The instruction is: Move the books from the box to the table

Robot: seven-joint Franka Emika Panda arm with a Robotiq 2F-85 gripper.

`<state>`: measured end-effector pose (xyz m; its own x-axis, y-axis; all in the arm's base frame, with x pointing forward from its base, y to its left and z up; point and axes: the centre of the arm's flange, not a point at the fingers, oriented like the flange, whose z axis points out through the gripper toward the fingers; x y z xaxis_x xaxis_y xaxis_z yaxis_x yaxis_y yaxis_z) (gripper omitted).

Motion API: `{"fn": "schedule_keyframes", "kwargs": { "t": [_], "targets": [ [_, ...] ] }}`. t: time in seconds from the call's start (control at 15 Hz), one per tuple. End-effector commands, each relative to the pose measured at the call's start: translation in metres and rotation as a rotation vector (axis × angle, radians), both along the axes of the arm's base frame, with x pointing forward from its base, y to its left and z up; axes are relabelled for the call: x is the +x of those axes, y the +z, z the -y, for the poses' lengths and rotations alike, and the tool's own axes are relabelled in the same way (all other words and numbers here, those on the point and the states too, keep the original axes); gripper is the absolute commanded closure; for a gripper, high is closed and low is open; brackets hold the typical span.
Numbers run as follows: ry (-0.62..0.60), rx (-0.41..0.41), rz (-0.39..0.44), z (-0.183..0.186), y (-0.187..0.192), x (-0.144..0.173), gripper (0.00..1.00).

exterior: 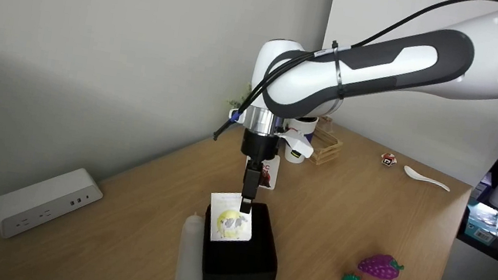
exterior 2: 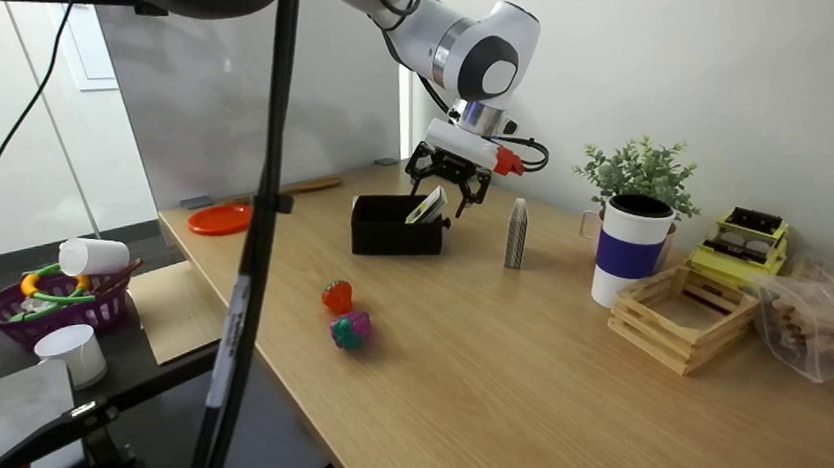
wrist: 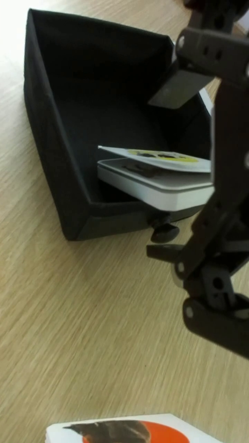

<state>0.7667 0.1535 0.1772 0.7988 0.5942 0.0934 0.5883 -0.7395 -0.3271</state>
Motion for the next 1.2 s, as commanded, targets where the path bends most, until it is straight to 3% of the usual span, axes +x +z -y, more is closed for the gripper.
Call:
{"fn": "schedule_keyframes", "kwargs": {
  "t": [0.0, 0.07, 0.73, 1.13],
  "targets": [
    [0.009, 0.003, -0.007, -0.003, -0.001, 0.015, 0.15],
    [0.01, 0.004, -0.008, -0.002, 0.0, 0.015, 0.27],
    [0.009, 0.01, -0.003, -0.001, 0.001, 0.015, 0.98],
    [0.005, 0.017, 0.012, -0.002, 0.013, 0.015, 0.98]
  ]
}}
